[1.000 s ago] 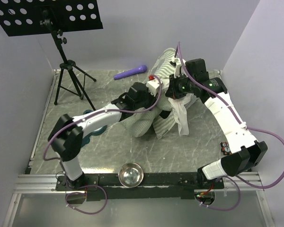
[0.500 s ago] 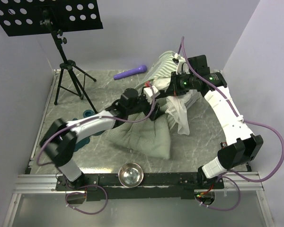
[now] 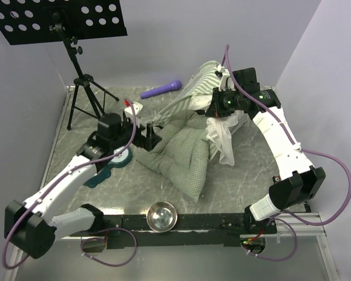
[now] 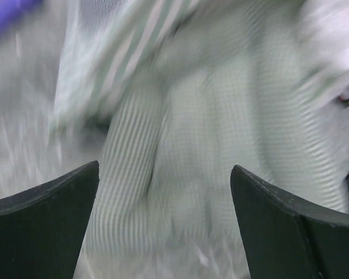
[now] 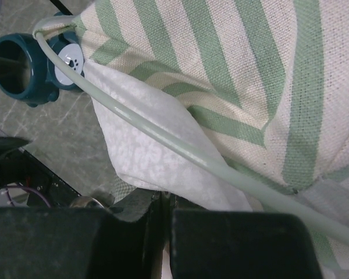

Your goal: Set up the pet tent

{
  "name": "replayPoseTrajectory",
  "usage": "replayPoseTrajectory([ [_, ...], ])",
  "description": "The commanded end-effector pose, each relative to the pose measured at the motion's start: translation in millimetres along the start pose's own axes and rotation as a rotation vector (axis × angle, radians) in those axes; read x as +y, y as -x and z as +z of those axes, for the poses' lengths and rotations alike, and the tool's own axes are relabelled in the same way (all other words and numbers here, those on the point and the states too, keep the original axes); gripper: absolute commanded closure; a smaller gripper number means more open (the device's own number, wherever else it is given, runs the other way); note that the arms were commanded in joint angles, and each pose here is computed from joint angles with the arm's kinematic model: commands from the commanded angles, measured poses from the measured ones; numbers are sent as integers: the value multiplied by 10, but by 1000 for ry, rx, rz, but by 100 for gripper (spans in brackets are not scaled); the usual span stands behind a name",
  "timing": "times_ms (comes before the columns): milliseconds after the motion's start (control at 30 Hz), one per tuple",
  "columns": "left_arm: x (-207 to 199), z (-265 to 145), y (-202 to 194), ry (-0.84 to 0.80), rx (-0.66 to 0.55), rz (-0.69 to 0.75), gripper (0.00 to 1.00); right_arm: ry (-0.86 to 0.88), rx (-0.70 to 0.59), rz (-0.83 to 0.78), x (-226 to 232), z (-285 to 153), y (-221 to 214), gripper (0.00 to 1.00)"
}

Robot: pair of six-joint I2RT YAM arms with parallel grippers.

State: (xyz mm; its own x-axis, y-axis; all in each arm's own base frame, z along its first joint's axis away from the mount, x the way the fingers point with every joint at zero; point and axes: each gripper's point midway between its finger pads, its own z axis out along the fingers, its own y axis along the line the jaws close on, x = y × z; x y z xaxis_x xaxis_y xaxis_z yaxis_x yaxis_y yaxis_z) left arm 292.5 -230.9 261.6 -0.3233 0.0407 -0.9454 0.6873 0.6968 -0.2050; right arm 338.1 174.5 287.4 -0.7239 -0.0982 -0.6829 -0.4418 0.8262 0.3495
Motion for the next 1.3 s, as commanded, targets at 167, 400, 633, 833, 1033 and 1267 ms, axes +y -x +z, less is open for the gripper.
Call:
replayPoseTrajectory([
  [167,637,200,-1494,283,358,-258,2,-57,85,85,-147,36,-212,100],
  [400,542,579,-1684,148,375,-280,28,-44,101,61,-137,29,-251,100],
  [633,136,759,-414,24,87,76,99,-4,172,26,-92,81,-333,100],
  [833,-374,880,295,-5,-100,306,99,49,196,32,28,102,-348,100],
  [1033,-217,1380,255,90,-175,396,99,155,218,66,219,83,-334,100],
  [1267,279,1615,-138,82,16,191,52,196,192,183,164,57,-222,100],
])
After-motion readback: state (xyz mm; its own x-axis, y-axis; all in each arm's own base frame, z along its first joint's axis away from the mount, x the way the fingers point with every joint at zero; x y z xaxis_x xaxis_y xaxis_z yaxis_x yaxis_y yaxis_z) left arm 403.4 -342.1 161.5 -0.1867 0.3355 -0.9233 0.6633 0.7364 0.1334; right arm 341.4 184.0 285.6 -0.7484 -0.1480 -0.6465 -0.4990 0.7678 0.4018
